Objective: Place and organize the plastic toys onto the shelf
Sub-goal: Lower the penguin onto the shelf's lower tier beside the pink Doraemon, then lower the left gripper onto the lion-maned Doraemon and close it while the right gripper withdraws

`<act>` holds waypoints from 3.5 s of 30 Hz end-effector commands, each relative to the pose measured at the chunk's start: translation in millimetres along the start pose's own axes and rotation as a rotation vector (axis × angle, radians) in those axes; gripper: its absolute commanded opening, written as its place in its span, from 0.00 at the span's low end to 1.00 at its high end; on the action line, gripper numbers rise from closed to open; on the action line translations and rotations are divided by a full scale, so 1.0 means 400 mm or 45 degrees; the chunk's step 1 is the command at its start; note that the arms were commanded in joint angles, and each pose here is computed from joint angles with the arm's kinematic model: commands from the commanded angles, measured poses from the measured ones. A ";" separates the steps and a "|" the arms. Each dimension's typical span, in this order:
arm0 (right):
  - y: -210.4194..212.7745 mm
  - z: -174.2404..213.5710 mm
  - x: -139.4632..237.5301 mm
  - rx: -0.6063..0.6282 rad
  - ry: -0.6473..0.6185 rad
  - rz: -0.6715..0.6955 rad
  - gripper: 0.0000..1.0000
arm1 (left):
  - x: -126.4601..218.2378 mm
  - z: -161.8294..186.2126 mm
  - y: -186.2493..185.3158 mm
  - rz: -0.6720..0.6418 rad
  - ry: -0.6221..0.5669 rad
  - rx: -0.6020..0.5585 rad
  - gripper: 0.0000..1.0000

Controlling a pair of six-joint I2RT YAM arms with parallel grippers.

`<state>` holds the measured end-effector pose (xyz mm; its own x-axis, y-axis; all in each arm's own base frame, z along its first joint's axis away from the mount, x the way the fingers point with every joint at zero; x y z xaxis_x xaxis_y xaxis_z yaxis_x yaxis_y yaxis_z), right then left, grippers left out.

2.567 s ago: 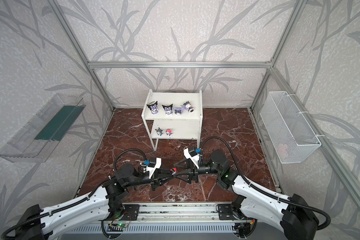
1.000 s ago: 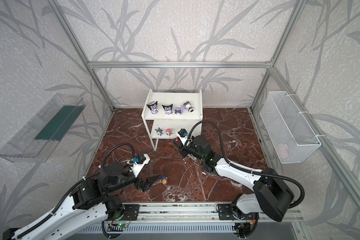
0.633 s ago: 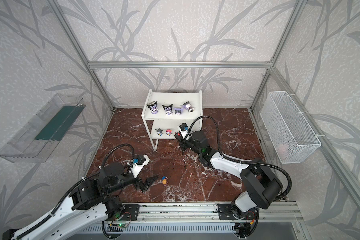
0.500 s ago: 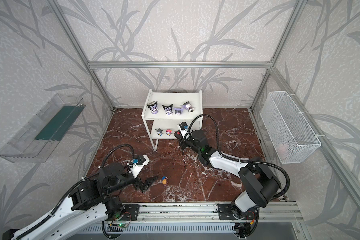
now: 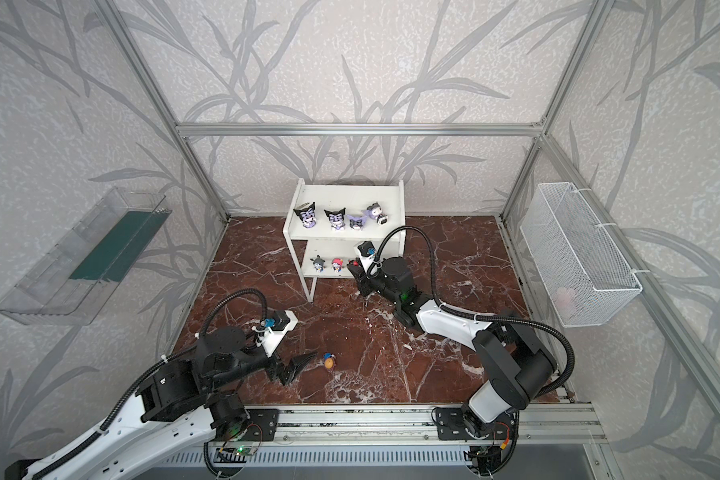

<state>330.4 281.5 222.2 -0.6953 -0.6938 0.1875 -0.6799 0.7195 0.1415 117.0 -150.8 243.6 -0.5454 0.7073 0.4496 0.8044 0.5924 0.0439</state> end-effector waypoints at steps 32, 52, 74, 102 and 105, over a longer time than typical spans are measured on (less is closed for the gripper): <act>0.094 -0.060 0.252 0.069 -0.013 -0.095 0.72 | -0.065 0.040 0.002 -0.019 0.086 0.271 0.99; 0.213 0.251 0.380 -0.096 0.367 -0.413 0.73 | -0.211 0.263 -0.036 0.021 0.363 0.639 0.92; 0.190 0.323 0.379 -0.202 0.514 -0.289 0.67 | -0.348 0.298 -0.013 -0.344 0.924 0.767 0.71; 0.171 0.327 0.384 -0.188 0.481 -0.247 0.67 | -0.351 0.295 -0.057 -0.415 1.046 0.532 0.46; 0.171 0.326 0.382 -0.187 0.482 -0.245 0.67 | -0.357 0.290 -0.063 -0.374 1.043 0.513 0.45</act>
<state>144.2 219.3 129.3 -0.3960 -0.7738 0.4943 -0.7307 0.5916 0.3407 147.7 -221.9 72.6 -0.2459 0.0952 0.9646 0.4116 0.9112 0.0150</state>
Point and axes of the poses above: each gripper's point midway between its finger pads, its own x axis back along the fingers, its own y axis along the line the jaws close on, z = x × y, the point moved 5 cm from there along x, back along the fingers, and after that the axes turned 5 degrees about -x, right-handed, at the moved point
